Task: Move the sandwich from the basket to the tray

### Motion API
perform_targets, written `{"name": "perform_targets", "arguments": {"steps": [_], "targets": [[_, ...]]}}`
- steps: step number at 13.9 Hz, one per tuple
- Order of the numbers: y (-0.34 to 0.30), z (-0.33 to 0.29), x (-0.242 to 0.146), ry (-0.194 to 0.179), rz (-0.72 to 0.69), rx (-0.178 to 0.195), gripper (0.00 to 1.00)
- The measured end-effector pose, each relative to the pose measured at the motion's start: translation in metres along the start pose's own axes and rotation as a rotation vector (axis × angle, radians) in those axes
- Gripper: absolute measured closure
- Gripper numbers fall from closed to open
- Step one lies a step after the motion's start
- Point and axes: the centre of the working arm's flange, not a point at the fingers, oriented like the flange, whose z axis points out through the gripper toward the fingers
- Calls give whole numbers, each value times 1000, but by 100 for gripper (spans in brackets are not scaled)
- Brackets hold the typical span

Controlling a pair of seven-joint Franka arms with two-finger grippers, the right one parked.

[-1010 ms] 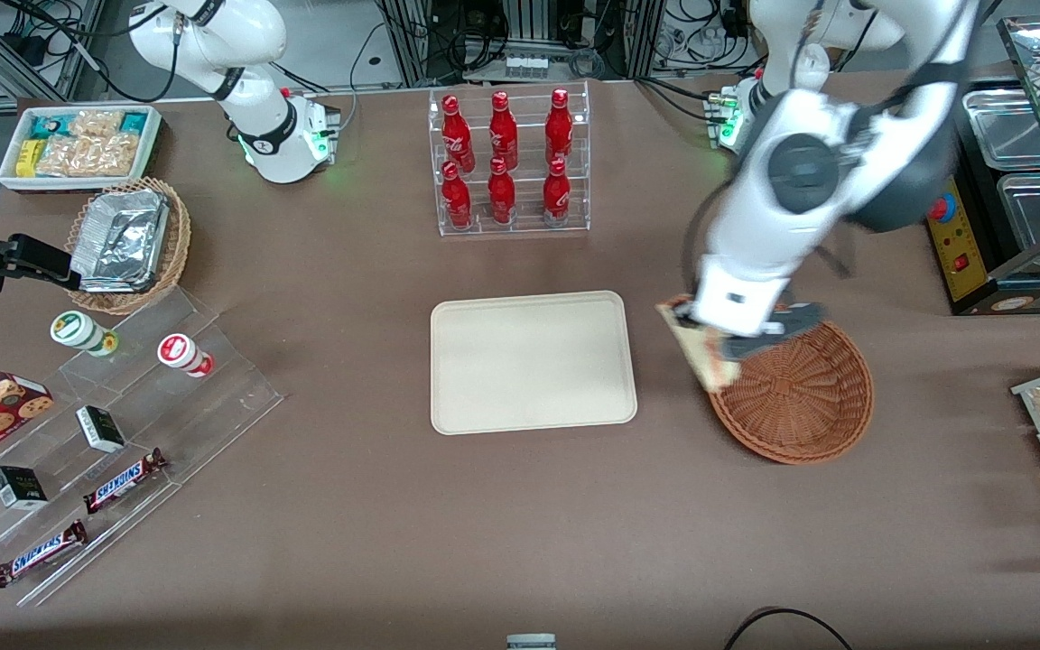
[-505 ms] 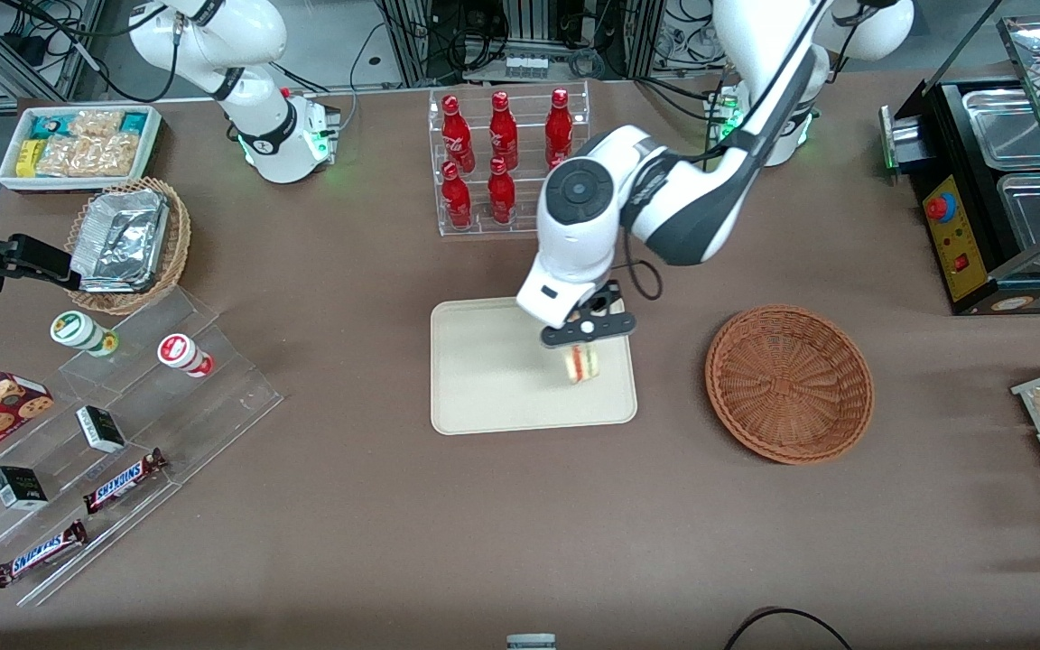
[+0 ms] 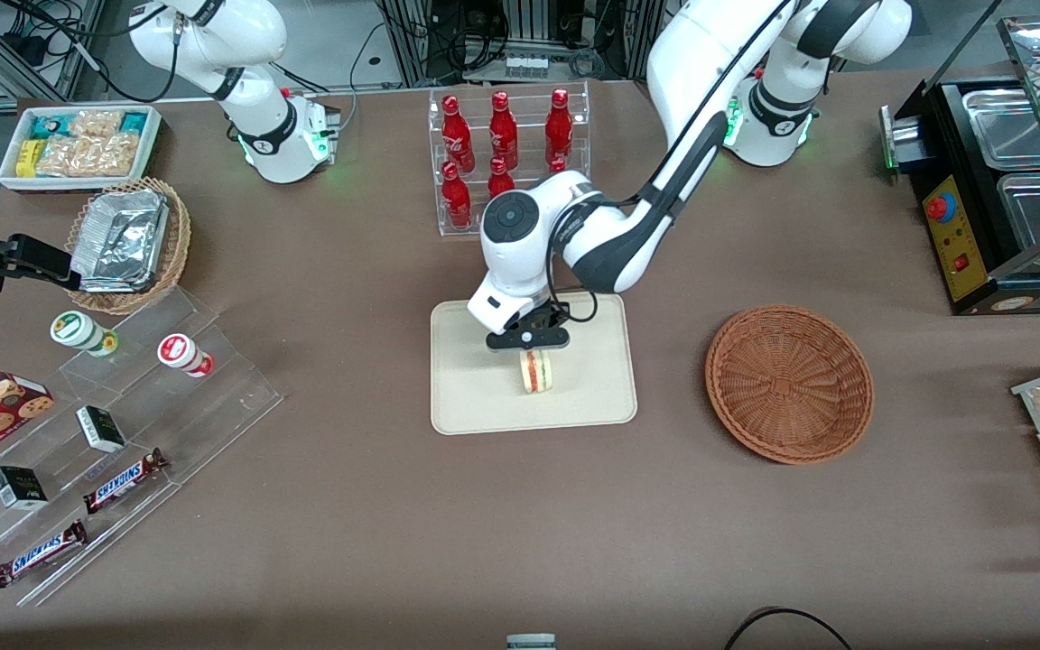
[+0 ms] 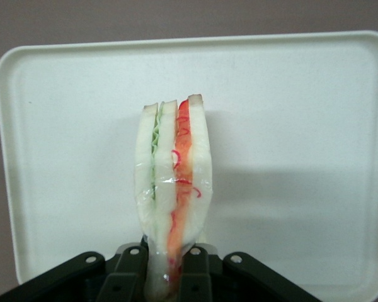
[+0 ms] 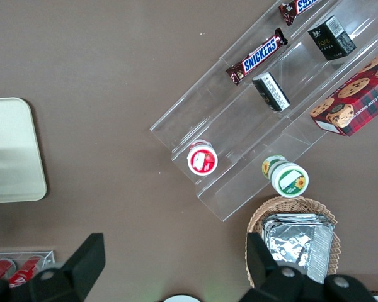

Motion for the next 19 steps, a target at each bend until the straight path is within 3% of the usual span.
{"name": "perform_targets", "arguments": {"steps": [4,5,9,12,19], "targets": [[6,21,-4,7,27,16,78],[7,20,-3,10,27,15,71],[8,-1,6,33,17,0,30],[-7,-67,18,59,-24,17,1],[-156,-232,78,83,-300,60,0]]}}
